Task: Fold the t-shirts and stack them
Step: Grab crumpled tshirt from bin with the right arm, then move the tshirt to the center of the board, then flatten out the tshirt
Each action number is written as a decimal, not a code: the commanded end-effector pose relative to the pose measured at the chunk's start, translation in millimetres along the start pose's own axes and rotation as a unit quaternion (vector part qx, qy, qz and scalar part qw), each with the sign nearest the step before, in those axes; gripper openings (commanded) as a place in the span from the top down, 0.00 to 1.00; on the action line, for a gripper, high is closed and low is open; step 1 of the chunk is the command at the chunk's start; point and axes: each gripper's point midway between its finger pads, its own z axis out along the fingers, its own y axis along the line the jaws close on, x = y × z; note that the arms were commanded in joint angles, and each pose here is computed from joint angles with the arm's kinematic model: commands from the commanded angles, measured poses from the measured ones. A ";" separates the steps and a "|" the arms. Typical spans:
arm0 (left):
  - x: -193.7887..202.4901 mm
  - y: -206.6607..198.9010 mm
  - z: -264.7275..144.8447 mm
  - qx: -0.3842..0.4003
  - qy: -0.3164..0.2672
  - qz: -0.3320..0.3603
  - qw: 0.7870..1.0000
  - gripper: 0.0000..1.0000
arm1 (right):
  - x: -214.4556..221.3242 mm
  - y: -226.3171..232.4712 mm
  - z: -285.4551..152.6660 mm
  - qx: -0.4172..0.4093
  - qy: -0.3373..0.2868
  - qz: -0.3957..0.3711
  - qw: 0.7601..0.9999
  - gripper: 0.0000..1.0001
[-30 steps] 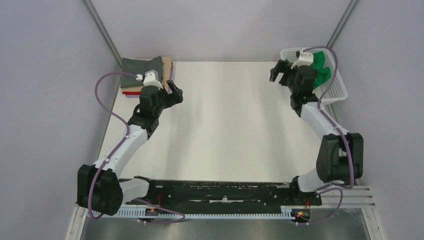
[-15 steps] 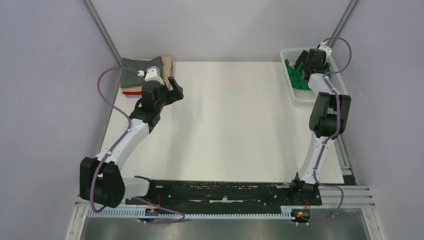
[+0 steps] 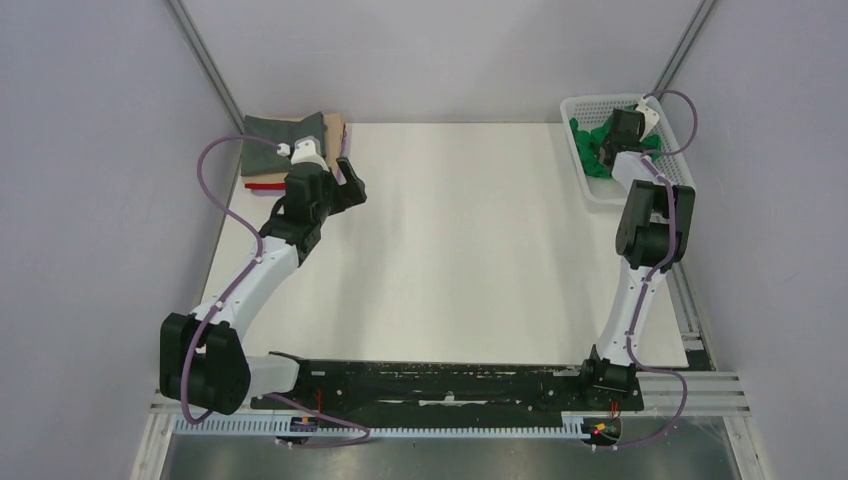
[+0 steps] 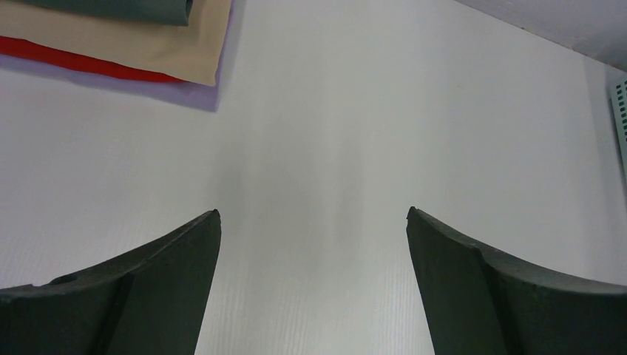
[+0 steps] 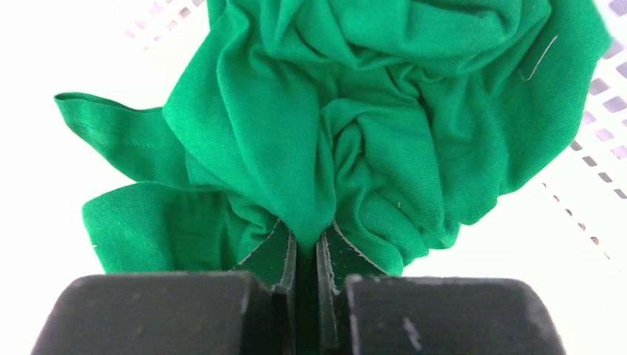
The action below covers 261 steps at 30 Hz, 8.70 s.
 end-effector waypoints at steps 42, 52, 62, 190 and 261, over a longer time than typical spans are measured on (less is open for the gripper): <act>38.5 68.0 -41.3 -0.144 -0.026 -0.128 0.981 0.00 | 68.9 146.0 -248.6 -0.448 0.071 -0.235 0.860 0.02; 76.6 42.2 -25.1 -0.096 0.082 -0.138 0.982 0.00 | 81.3 99.7 -238.7 -0.357 0.010 -0.256 0.898 0.02; 145.0 27.9 -2.9 -0.055 0.196 -0.161 0.966 0.18 | 101.3 86.2 -267.3 -0.341 -0.038 -0.267 0.900 0.02; 132.2 2.8 155.8 -0.049 0.299 -0.088 0.949 0.00 | 183.4 114.7 -157.8 -0.257 0.044 -0.231 0.937 0.02; 168.1 69.5 -31.4 -0.187 0.301 -0.112 0.929 0.98 | 280.8 -41.6 -331.4 -0.175 0.228 -0.345 0.894 0.16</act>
